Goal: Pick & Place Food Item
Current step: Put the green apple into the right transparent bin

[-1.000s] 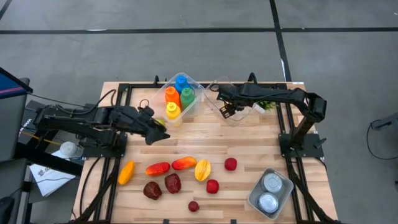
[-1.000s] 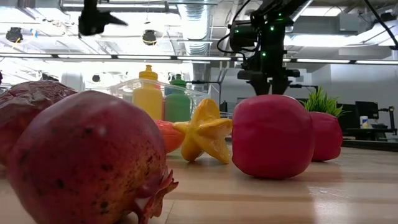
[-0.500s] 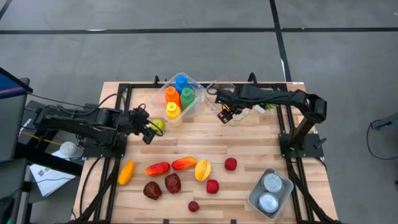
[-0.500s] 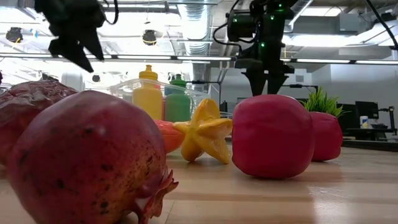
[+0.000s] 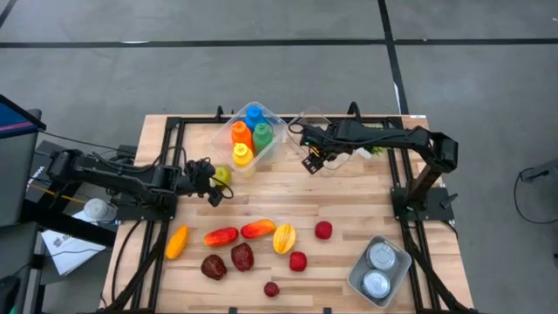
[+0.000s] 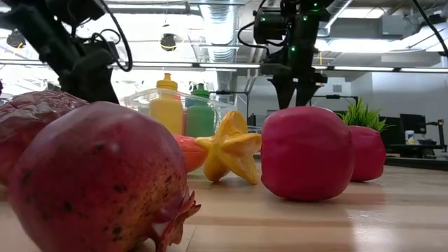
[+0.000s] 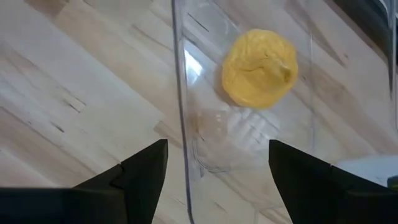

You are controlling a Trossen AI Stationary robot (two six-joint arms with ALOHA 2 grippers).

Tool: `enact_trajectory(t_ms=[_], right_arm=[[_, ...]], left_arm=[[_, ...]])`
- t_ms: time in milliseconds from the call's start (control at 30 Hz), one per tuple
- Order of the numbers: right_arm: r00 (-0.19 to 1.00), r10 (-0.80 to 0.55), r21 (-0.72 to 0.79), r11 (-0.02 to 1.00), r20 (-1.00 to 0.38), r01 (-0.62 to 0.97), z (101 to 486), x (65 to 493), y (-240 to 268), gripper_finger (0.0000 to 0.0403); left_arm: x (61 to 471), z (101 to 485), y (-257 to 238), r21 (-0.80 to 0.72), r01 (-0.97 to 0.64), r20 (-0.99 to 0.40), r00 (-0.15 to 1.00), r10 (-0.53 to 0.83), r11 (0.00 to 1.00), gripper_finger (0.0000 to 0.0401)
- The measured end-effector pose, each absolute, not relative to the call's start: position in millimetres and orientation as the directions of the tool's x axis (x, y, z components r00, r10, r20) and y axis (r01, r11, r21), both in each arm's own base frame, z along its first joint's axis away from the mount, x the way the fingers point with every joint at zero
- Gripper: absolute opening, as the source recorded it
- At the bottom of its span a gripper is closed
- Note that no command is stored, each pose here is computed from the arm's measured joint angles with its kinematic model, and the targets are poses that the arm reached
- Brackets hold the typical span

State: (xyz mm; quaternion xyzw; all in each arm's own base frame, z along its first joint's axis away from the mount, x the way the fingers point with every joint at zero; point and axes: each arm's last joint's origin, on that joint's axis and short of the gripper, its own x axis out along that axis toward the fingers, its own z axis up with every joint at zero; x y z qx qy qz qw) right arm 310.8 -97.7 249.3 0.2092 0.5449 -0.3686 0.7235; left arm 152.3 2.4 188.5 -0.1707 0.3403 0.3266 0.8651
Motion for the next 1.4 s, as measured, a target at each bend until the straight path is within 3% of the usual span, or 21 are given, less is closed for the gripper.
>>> enact_trajectory(t_ms=[233,667,1400], right_arm=[[0.143,-0.305,-0.093,0.644,-0.942,0.760,249.5,311.7,-97.7,0.0271],[0.152,-0.282,-0.078,0.664,-0.947,0.744,249.3,312.0,-96.8,0.0271],[0.165,-0.261,-0.058,0.676,-0.951,0.734,249.4,312.8,-96.3,0.0271]], left_arm=[[143.8,165.0,5.3,0.004,-0.720,-0.685,0.504,0.527,0.694,0.0338],[139.9,142.1,7.1,0.026,-0.730,-0.629,0.519,0.579,0.683,0.0369],[130.5,111.1,8.2,-0.089,-0.733,-0.542,0.604,0.585,0.674,0.0374]])
